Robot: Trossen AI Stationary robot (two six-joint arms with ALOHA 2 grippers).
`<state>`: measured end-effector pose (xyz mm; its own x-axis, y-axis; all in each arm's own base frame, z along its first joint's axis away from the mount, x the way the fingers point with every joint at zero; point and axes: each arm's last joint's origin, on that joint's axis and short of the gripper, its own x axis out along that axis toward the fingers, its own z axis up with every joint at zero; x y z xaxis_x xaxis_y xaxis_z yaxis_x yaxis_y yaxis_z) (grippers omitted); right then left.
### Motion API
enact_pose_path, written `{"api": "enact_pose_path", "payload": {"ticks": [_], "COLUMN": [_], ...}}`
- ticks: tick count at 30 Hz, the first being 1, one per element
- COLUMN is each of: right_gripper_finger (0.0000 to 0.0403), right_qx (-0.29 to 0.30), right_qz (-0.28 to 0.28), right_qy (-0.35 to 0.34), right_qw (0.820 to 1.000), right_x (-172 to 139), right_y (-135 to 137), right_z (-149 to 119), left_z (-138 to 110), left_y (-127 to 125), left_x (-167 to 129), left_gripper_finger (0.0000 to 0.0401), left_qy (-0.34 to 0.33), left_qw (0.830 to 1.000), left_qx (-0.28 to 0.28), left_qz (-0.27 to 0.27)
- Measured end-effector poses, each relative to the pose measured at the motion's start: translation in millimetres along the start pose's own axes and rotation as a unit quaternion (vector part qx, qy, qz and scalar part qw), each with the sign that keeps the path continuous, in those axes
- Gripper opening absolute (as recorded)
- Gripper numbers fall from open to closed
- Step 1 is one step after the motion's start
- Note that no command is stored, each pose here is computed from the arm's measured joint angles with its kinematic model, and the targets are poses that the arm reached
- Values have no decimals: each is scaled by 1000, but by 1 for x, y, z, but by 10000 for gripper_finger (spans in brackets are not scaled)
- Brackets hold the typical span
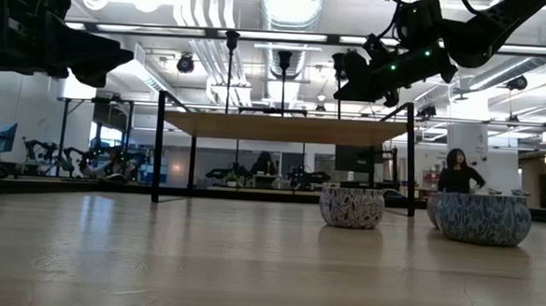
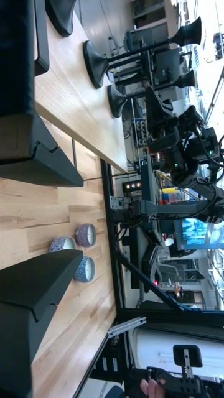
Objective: Pick & Place candle stick holders
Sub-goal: Align the black candle holder with the other candle holder on the shelf
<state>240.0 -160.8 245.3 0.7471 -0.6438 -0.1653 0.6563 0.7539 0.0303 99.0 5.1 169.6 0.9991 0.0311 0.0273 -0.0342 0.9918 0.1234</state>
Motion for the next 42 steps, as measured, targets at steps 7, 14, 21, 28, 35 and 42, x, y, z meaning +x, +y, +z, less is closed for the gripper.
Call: {"api": "enact_pose_path", "payload": {"ticks": [7, 14, 21, 28, 35, 42], "right_gripper_finger": [8, 28, 64, 102, 145, 183], "right_qx": [2, 8, 8, -5, -19, -9], "right_qz": [1, 1, 1, -17, -40, -43], "right_qy": [2, 5, 7, 3, 8, 26], "right_qw": [1000, 1000, 1000, 1000, 999, 999], "right_x": [0, 0, 0, -2, -17, -40], "right_y": [0, 0, 0, -1, -4, -7], "right_z": [0, -1, -2, 0, 10, 19], "left_z": [0, 0, 0, 0, 0, 0], "left_y": [0, 0, 0, 0, 0, 0], "left_x": [0, 0, 0, 0, 0, 0], "left_gripper_finger": [181, 181, 181, 181, 181, 181], "left_qy": [0, 0, 0, 0, 0, 0], "left_qw": [1000, 1000, 1000, 1000, 1000, 1000], "left_qx": [0, 0, 0, 0, 0, 0], "left_qz": [0, 0, 0, 0, 0, 0]}}
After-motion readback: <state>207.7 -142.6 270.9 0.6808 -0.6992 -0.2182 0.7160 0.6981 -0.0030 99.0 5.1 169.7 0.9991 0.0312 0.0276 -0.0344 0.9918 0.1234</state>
